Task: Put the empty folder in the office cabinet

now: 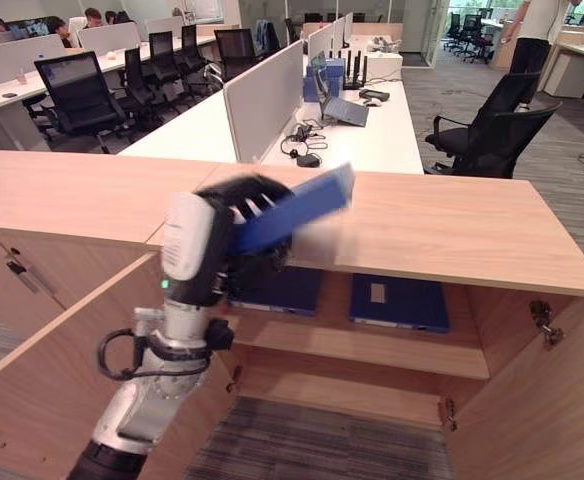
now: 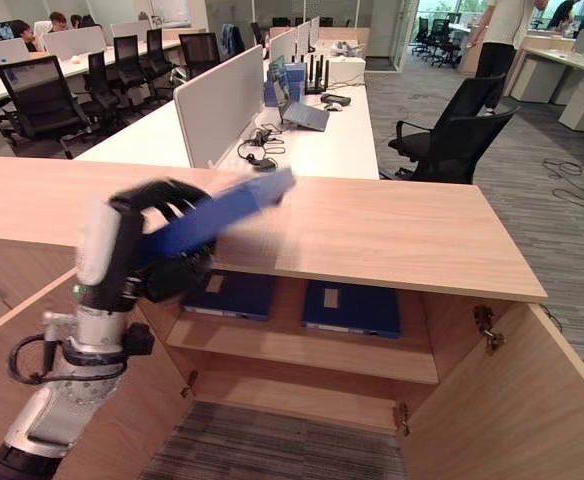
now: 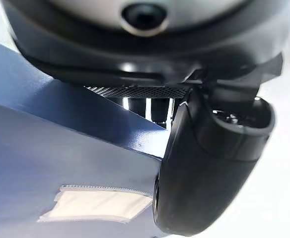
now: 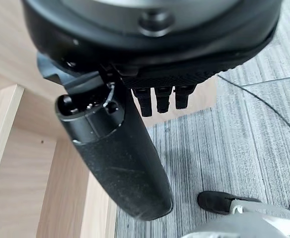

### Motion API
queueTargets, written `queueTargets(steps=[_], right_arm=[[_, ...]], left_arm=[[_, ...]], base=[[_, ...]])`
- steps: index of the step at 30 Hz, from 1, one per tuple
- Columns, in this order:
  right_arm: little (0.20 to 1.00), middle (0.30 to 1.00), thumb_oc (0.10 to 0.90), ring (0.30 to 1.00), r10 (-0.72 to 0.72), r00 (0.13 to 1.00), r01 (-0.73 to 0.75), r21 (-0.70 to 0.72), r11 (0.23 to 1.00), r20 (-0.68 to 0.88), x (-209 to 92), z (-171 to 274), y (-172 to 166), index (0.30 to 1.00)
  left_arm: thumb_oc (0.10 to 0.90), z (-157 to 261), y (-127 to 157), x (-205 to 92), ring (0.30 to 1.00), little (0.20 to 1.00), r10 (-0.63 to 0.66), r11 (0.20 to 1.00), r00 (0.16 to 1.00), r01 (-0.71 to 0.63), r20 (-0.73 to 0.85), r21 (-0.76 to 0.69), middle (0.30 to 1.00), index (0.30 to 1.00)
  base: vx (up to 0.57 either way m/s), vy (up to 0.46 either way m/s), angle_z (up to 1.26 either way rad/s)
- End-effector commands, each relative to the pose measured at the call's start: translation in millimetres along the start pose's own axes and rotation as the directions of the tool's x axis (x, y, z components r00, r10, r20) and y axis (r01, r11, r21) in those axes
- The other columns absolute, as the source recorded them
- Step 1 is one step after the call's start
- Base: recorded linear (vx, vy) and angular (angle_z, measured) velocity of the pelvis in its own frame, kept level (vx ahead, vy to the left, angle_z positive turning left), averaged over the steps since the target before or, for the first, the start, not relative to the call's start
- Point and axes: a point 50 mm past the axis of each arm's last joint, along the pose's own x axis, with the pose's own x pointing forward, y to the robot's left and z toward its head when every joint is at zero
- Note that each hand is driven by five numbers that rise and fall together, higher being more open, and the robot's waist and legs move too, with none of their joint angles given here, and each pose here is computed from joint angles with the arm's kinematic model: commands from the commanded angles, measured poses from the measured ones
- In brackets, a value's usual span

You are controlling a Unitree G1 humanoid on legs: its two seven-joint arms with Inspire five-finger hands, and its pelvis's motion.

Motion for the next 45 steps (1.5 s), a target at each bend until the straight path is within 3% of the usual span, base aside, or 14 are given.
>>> queueTargets(steps=[1,8,12,14,15,16,17,18,20,21,23,32,40,45], right_arm=[[0.900,0.900,0.800,0.900,0.004,0.990,-0.012,0.060,0.998,0.138,6.6,45.8,2.5,0.900],[0.900,0.900,0.800,0.900,0.255,0.887,-0.303,0.067,0.951,0.386,-14.8,102.5,49.3,0.900],[0.900,0.900,0.800,0.900,0.430,0.675,-0.561,0.040,0.827,0.599,-52.5,149.3,71.7,0.900],[0.900,0.900,0.800,0.900,0.495,0.468,-0.766,0.057,0.640,0.732,-88.3,180.9,79.3,0.900],[0.900,0.900,0.800,0.900,0.495,0.469,-0.766,0.057,0.640,0.732,-88.3,180.7,78.9,0.900],[0.900,0.900,0.800,0.900,0.503,0.321,-0.877,0.051,0.478,0.802,-113.9,199.9,81.2,0.900],[0.900,0.900,0.800,0.900,0.500,0.247,-0.919,0.037,0.391,0.830,-127.2,209.3,82.0,0.900],[0.900,0.900,0.800,0.900,0.455,0.008,-0.987,-0.065,0.145,0.891,-172.3,235.7,79.1,0.900],[0.900,0.900,0.800,0.900,0.439,-0.137,-0.986,-0.163,0.022,0.888,-198.4,244.8,76.2,0.900],[0.900,0.900,0.800,0.900,0.440,-0.137,-0.986,-0.163,0.022,0.888,-198.5,244.5,76.1,0.900],[0.900,0.900,0.800,0.900,0.400,-0.322,-0.946,-0.309,-0.098,0.858,-232.0,255.8,69.3,0.900],[0.900,0.900,0.800,0.900,0.302,-0.564,-0.826,-0.518,-0.223,0.769,-281.9,273.6,61.1,0.900],[0.900,0.900,0.800,0.900,0.286,-0.548,-0.836,-0.499,-0.228,0.786,-291.3,280.4,71.3,0.900],[0.900,0.900,0.800,0.900,0.310,-0.555,-0.830,-0.490,-0.266,0.772,-299.5,279.6,83.8,0.900]], left_arm=[[0.400,46.1,35.6,42.3,0.300,0.300,0.217,0.895,0.953,-0.108,0.213,-0.433,0.300,0.300],[0.400,52.9,43.0,43.6,0.300,0.300,0.217,0.603,0.956,0.030,0.199,-0.798,0.300,0.300],[0.400,47.2,38.8,40.5,0.300,0.300,0.195,0.438,0.966,0.069,0.169,-0.896,0.300,0.300],[0.400,35.9,39.9,34.9,0.300,0.300,0.172,0.374,0.978,0.044,0.116,-0.926,0.300,0.300],[0.400,35.5,40.1,34.8,0.300,0.300,0.172,0.373,0.978,0.044,0.116,-0.927,0.300,0.300],[0.400,25.5,42.2,28.6,0.300,0.300,0.162,0.351,0.985,-0.005,0.056,-0.936,0.300,0.300],[0.400,21.8,43.5,24.4,0.300,0.300,0.158,0.344,0.987,-0.027,0.029,-0.939,0.300,0.300],[0.400,8.9,47.0,9.0,0.300,0.300,0.129,0.348,0.989,-0.108,-0.067,-0.931,0.300,0.300],[0.400,-1.9,47.3,-0.7,0.300,0.300,0.087,0.361,0.987,-0.156,-0.134,-0.919,0.300,0.300],[0.400,-2.0,47.5,-0.9,0.300,0.300,0.087,0.361,0.987,-0.157,-0.134,-0.919,0.300,0.300],[0.400,-15.4,46.9,-16.3,0.300,0.300,0.013,0.375,0.977,-0.203,-0.214,-0.904,0.300,0.300],[0.400,-40.5,54.2,-49.4,0.300,0.300,-0.079,0.441,0.933,-0.283,-0.351,-0.852,0.300,0.300],[0.400,-57.2,48.4,-60.2,0.300,0.300,-0.095,0.504,0.889,-0.345,-0.448,-0.792,0.300,0.300],[0.400,-51.5,23.4,-52.8,0.300,0.300,-0.177,0.457,0.900,-0.285,-0.400,-0.843,0.300,0.300]], base=[[-0.04,0.034,-0.01],[-0.01,0.011,0.10],[0.00,0.001,0.02],[0.00,0.000,0.00],[0.00,0.000,0.00],[0.00,0.000,0.00],[0.00,0.021,0.06],[0.00,0.021,0.06],[0.00,0.000,0.00],[0.00,0.000,0.00],[0.00,0.006,0.02],[0.00,0.003,0.01],[0.00,0.001,0.00],[0.00,0.000,0.00]])
